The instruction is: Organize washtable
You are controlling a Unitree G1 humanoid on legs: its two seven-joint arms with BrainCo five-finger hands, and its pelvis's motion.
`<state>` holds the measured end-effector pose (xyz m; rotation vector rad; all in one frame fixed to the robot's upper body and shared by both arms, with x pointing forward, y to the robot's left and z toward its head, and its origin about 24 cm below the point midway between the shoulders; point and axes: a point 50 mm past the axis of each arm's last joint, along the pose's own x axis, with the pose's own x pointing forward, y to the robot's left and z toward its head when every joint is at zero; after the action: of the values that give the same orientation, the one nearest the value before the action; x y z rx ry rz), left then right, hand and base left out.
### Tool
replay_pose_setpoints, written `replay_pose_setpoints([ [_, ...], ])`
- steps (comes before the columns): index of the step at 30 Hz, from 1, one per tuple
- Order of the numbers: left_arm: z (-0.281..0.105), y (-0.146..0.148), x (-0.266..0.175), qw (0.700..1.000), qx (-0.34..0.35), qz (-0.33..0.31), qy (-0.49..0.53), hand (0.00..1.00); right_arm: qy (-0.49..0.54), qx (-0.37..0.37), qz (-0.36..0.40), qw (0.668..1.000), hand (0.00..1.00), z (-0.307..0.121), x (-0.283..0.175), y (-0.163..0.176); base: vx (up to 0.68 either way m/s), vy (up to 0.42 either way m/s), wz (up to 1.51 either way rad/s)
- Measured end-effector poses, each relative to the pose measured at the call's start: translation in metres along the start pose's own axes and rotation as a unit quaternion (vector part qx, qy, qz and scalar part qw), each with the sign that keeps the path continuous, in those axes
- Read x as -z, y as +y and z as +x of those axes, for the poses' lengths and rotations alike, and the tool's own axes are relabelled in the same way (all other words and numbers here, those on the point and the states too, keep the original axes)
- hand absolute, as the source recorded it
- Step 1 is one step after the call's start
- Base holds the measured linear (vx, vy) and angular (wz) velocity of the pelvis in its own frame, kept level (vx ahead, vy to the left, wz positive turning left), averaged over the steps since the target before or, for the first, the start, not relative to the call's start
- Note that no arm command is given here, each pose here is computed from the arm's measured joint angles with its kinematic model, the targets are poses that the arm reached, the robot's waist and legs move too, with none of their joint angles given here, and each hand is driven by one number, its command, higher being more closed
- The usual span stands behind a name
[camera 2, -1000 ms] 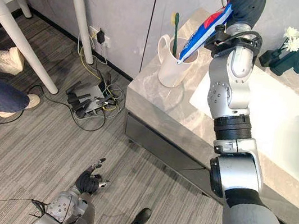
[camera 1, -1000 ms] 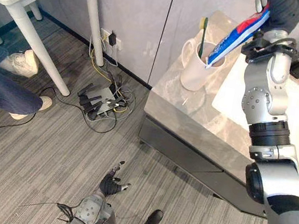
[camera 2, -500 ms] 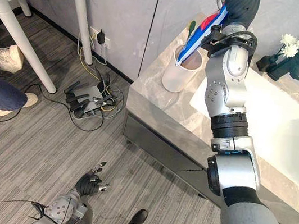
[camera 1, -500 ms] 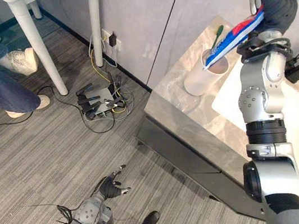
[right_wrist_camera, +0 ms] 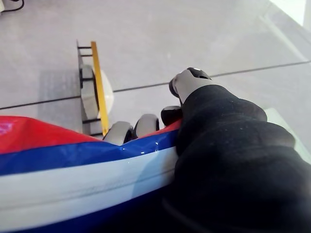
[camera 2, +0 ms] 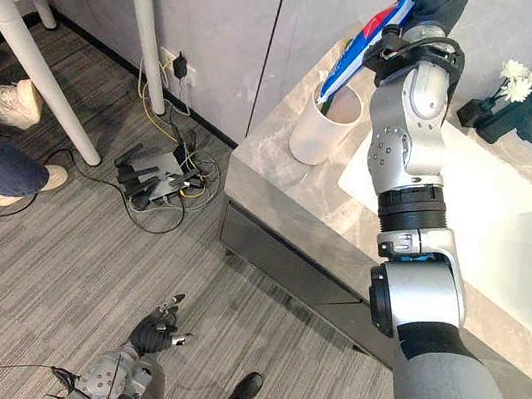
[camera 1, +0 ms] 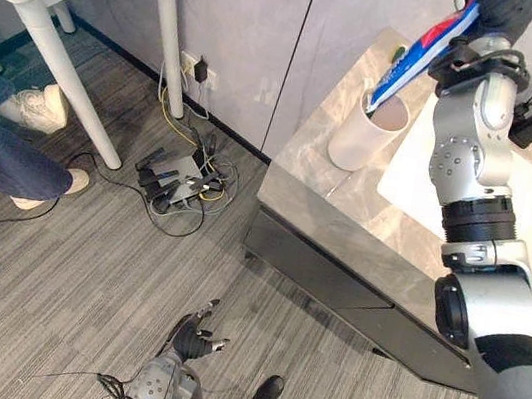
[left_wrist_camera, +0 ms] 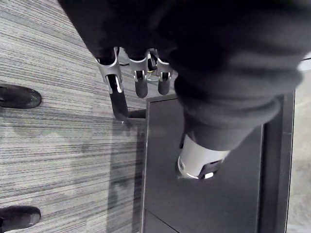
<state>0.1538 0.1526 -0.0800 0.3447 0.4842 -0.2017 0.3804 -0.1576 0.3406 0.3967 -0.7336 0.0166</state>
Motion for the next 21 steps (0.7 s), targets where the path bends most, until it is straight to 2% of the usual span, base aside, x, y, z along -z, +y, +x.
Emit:
replay_pose_setpoints([
  [11, 0.000, 0.001, 0.000, 1.000, -0.001, -0.003, 0.001, 0.00, -0.009, 0.014, -0.019, 1.000, 1.00, 0.004, -0.009, -0.011, 0.00, 0.000, 0.00],
  [21, 0.001, 0.000, 0.000, 1.000, 0.006, -0.016, 0.000, 0.00, -0.014, 0.012, -0.017, 1.000, 1.00, 0.008, -0.013, -0.007, 0.00, 0.000, 0.00],
])
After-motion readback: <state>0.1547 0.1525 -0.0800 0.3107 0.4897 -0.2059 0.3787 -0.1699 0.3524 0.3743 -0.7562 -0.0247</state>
